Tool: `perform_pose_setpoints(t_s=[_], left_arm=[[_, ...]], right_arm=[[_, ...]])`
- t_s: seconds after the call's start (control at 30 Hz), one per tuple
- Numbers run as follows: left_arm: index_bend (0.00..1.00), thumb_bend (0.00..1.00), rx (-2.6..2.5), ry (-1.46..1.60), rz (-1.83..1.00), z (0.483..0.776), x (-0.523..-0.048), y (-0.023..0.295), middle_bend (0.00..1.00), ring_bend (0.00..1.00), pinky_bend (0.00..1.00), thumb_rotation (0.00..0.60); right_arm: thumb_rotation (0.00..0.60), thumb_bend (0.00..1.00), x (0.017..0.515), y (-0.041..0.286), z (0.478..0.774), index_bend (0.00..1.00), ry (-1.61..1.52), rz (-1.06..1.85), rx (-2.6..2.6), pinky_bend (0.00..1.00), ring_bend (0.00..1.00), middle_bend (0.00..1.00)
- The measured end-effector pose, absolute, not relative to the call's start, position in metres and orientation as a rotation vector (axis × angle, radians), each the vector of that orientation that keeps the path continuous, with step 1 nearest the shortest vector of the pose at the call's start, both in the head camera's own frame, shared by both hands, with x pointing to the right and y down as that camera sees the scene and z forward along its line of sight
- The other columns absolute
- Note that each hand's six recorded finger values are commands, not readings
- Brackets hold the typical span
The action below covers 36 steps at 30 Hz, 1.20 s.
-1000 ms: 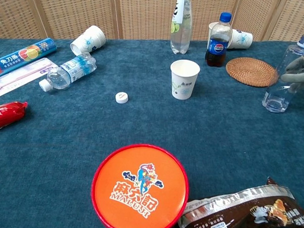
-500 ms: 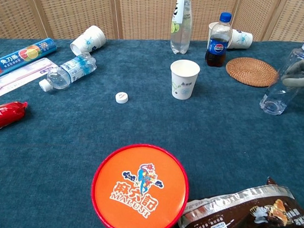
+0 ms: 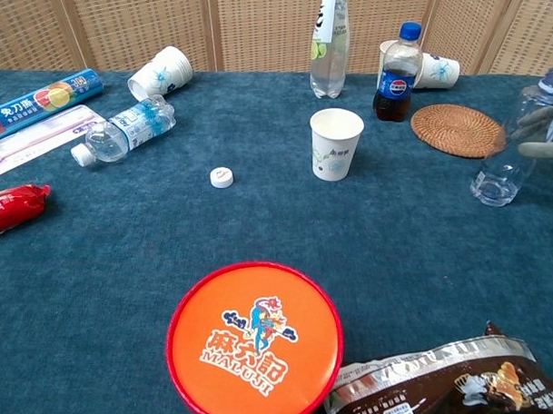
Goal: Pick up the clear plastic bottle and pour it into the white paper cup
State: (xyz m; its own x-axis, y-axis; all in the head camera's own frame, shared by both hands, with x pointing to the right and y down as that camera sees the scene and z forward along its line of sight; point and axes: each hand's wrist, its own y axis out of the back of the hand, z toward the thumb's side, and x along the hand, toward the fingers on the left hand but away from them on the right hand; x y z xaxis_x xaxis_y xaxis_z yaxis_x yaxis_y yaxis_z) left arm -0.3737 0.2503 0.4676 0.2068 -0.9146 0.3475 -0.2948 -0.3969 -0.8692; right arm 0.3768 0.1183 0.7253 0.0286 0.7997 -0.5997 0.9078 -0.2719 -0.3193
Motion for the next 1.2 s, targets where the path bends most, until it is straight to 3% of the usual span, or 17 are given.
perform_pose_setpoints(t_s=[0.43,0.57,1.2], left_arm=[[0.21,0.38,-1.826,1.128,-1.183,0.468,-0.374,0.249,0.19,0.14,0.04,0.488],[0.21,0.38,-1.825,1.128,-1.179,0.468,-0.374,0.248,0.19,0.14,0.04,0.491],[0.21,0.38,-1.829,1.125,-1.161,0.467,-0.373,0.246,0.19,0.14,0.04,0.488]], right_arm=[[0.600,0.16,0.373,0.117,0.720,0.26,1.751,-1.094,2.181,0.14,0.20,0.29],[0.600,0.23,0.373,0.117,0.718,0.25,1.733,-1.123,2.204,0.13,0.19,0.29],[0.600,0.28,0.387,0.117,0.702,0.24,1.644,-1.308,2.291,0.10,0.15,0.26]])
